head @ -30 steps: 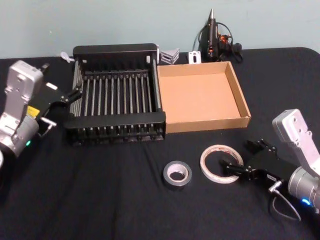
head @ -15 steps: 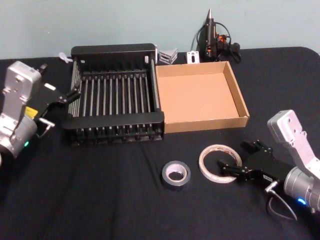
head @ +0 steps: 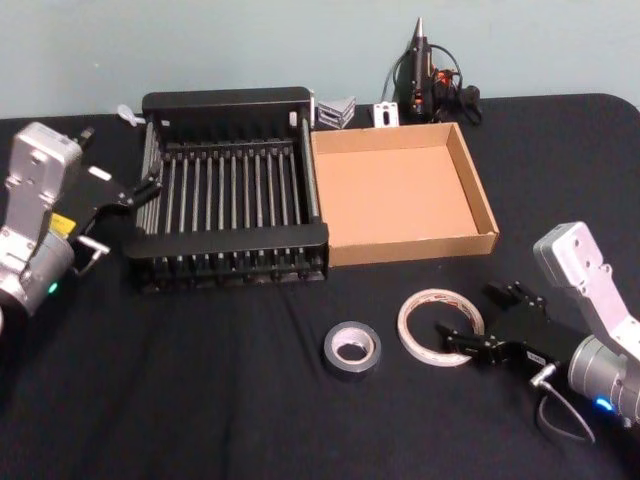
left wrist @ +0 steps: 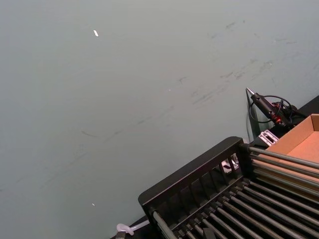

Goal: Pick up the white tape and place it into the black box , Pick up the silver tape and place it into the brown box.

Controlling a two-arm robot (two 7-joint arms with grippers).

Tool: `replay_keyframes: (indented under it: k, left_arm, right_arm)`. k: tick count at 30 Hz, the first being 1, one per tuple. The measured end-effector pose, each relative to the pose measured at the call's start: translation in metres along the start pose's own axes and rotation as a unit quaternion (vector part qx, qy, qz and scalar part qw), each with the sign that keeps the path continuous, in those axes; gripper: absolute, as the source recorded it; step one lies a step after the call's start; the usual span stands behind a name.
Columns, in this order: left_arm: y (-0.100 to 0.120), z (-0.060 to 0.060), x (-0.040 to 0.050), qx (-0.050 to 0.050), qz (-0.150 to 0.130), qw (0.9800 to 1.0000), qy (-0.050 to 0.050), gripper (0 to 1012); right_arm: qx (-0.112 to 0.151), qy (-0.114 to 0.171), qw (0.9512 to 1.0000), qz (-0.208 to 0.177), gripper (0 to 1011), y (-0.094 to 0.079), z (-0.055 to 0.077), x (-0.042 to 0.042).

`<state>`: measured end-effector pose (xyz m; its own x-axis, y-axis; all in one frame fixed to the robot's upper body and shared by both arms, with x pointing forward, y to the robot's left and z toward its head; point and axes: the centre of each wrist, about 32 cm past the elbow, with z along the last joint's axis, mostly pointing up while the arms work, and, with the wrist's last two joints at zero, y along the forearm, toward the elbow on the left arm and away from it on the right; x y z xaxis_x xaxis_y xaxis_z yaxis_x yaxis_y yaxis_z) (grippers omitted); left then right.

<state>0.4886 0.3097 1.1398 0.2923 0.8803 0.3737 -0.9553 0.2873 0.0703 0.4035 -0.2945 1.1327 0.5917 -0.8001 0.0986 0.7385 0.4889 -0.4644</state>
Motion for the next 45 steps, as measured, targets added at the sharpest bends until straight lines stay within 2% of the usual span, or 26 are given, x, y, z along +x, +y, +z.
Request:
replay_keyframes:
  k: [7, 10, 15, 16, 17, 21, 22, 24, 29, 36, 45]
  left_arm:
    - [0.0000, 0.0000, 0.0000, 0.000, 0.000, 1.0000, 0.000, 1002]
    - [0.0000, 0.0000, 0.0000, 0.000, 0.000, 1.0000, 0.000, 1001]
    - [0.0000, 0.0000, 0.0000, 0.000, 0.000, 1.0000, 0.000, 1001]
    - [0.0000, 0.0000, 0.0000, 0.000, 0.000, 1.0000, 0.000, 1001]
    - [0.0000, 0.0000, 0.0000, 0.000, 0.000, 1.0000, 0.000, 1001]
    - [0.0000, 0.0000, 0.0000, 0.000, 0.000, 1.0000, 0.000, 1001]
    - [0.0000, 0.0000, 0.0000, 0.000, 0.000, 1.0000, 0.000, 1001]
    - [0.0000, 0.0000, 0.0000, 0.000, 0.000, 1.0000, 0.000, 1002]
    - [0.0000, 0.0000, 0.0000, 0.000, 0.000, 1.0000, 0.000, 1001]
    - [0.0000, 0.0000, 0.0000, 0.000, 0.000, 1.0000, 0.000, 1001]
    - [0.0000, 0.0000, 0.0000, 0.000, 0.000, 1.0000, 0.000, 1001]
  right_arm:
    - [0.000, 0.001, 1.0000, 0.000, 978, -0.0001, 0.0000, 0.0001]
    - [0.000, 0.001, 1.0000, 0.000, 927, -0.0001, 0.0001, 0.0000]
    - [0.001, 0.001, 1.0000, 0.001, 786, -0.0001, 0.0001, 0.0000]
    - [0.001, 0.001, 1.0000, 0.001, 786, -0.0001, 0.0002, 0.0000]
    - [0.001, 0.001, 1.0000, 0.001, 720, -0.0002, 0.0002, 0.0000]
    - [0.001, 0.001, 1.0000, 0.001, 603, -0.0002, 0.0002, 0.0001]
    - [0.001, 0.001, 1.0000, 0.001, 540, -0.0002, 0.0002, 0.0001]
    - [0.001, 0.001, 1.0000, 0.001, 503, -0.0002, 0.0002, 0.0001]
    - [0.001, 0.002, 1.0000, 0.000, 317, -0.0002, 0.0002, 0.0001]
    - [0.001, 0.002, 1.0000, 0.000, 136, -0.0002, 0.0002, 0.0001]
    - [0.001, 0.002, 1.0000, 0.000, 97, -0.0002, 0.0002, 0.0001]
